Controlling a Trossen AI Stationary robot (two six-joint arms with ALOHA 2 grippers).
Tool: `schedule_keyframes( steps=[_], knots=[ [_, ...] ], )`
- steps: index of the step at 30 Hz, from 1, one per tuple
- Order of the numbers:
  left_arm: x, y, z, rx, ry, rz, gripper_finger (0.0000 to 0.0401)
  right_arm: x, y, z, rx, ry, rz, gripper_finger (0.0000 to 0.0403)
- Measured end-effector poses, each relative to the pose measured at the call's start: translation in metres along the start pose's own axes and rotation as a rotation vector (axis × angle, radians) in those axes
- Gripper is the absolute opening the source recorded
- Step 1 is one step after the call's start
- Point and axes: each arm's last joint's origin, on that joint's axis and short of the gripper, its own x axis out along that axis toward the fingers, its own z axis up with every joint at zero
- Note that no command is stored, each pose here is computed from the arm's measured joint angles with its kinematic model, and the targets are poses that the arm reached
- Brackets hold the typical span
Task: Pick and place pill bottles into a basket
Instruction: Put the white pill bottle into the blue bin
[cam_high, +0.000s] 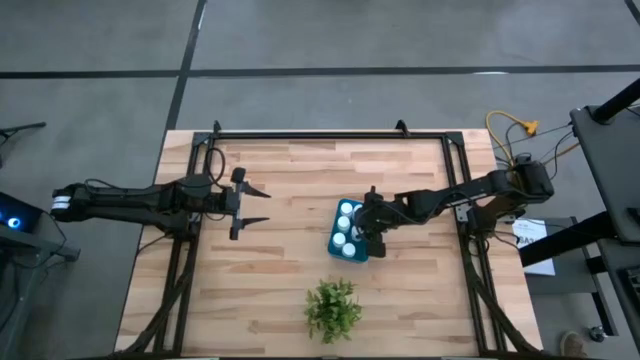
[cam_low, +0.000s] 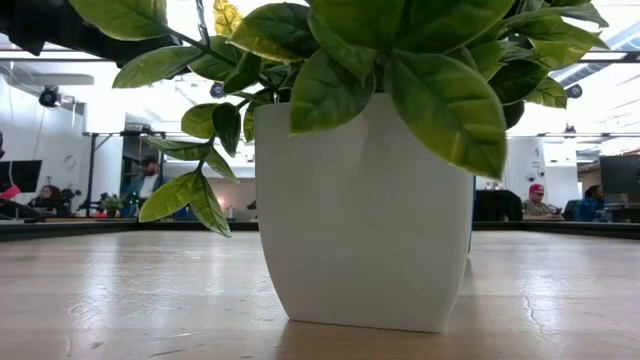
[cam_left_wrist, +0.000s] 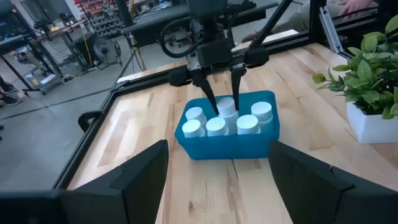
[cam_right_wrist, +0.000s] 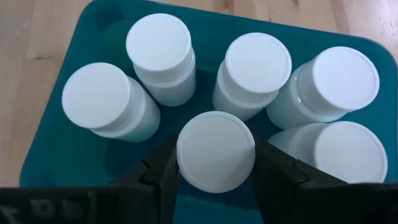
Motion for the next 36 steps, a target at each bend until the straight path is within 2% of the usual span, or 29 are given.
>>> schedule_keyframes(
  steps=[17, 26, 36],
  knots=[
    [0.0000, 0.0000, 0.0000, 0.000, 0.000, 0.000, 0.0258, 0.0041, -0.0090, -0.0069, 0.022, 0.009, -0.042, 0.0148],
    [0.0000, 0.0000, 0.0000, -0.001, 0.000, -0.001, 0.0258, 0.0042, -0.0090, -0.0076, 0.022, 0.011, -0.042, 0.0181],
    [0.0000, -0.0001, -0.0001, -0.001, 0.000, -0.001, 0.0258, 0.0042, -0.0090, -0.0078, 0.021, 0.012, -0.042, 0.0183]
  ],
)
